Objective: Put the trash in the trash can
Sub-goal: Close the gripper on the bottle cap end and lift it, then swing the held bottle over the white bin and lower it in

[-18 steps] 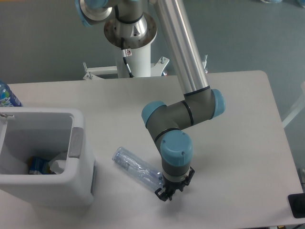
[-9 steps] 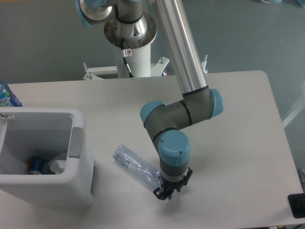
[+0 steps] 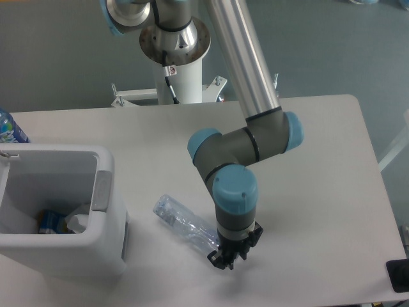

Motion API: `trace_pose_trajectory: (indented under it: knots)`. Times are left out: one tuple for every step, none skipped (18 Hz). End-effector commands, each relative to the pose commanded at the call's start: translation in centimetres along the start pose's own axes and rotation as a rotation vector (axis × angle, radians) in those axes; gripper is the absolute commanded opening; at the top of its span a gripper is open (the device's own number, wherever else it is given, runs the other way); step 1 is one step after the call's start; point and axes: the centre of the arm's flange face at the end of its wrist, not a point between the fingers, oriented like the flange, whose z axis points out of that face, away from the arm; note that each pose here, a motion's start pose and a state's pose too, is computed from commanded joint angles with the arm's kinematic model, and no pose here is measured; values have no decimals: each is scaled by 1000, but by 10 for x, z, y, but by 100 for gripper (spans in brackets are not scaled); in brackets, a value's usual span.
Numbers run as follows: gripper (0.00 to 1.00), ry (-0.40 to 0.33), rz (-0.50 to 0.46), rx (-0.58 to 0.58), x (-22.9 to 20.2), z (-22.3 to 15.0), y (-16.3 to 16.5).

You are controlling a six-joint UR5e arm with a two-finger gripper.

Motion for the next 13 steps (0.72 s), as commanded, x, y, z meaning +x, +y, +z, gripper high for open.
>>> trace_pose_trajectory:
  knots:
    - [18, 18, -7, 24, -3, -11, -4]
    - [17, 44, -15, 46, -7, -26, -10]
    - [12, 75, -25, 62, -11, -40, -15]
    - [9, 105, -27, 69, -12, -49, -17]
    - [9, 123, -21, 77, -10, -56, -18]
    - [9, 127, -19, 92, -12, -67, -19]
    - [9, 129, -27, 111, -18, -79, -24]
    - [9, 137, -31, 129, -21, -90, -28]
    - [9, 151, -30, 148, -21, -103, -31]
    - [9, 165, -26, 183, -22, -125, -37]
    - [9, 185, -33, 225, -30, -148, -46]
    - [9, 219, -34, 266, -34, -174, -54]
    - [9, 258, -37, 302, -40, -198, -61]
